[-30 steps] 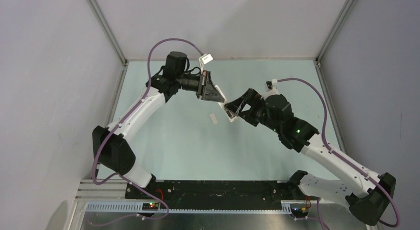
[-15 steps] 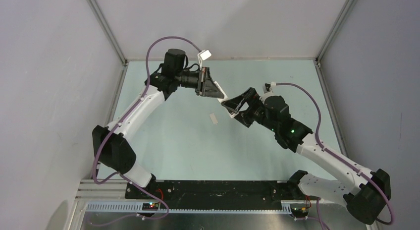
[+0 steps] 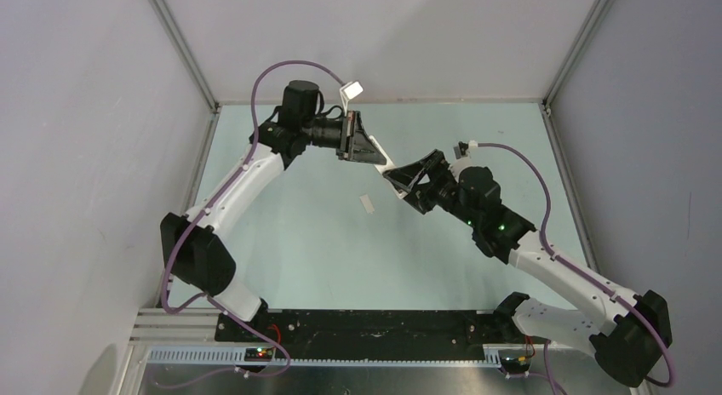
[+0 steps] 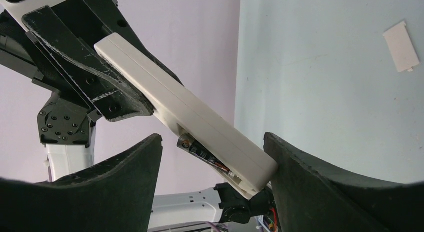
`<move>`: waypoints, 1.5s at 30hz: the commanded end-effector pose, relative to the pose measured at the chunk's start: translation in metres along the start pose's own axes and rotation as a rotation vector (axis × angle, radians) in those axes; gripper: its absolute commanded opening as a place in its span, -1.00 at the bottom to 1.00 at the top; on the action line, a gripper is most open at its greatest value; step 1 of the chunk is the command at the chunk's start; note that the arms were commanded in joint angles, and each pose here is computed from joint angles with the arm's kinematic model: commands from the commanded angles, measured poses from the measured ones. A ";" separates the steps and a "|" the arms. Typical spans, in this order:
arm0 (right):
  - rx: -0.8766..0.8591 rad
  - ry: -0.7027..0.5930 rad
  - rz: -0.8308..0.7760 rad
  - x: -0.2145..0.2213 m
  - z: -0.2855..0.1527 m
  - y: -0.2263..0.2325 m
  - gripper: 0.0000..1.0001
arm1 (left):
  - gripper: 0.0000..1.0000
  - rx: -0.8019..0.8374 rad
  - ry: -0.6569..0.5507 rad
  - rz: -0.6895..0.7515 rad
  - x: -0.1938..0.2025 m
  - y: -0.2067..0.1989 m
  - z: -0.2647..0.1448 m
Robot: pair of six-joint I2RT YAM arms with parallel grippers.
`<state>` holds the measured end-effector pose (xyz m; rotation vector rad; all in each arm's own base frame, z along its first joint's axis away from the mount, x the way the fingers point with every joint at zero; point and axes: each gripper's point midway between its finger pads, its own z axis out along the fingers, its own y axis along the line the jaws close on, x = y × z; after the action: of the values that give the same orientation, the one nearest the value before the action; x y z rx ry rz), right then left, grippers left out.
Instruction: Load the batteries into the remote control
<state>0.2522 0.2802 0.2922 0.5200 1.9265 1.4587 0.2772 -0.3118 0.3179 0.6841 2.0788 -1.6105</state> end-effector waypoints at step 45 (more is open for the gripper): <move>-0.195 -0.059 -0.117 -0.019 -0.025 0.035 0.08 | -0.99 0.026 -0.030 -0.018 -0.016 -0.018 -0.004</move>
<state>0.2505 0.2670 0.3007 0.4420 1.8465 1.4976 0.2779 -0.3125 0.3299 0.6288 2.0878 -1.6675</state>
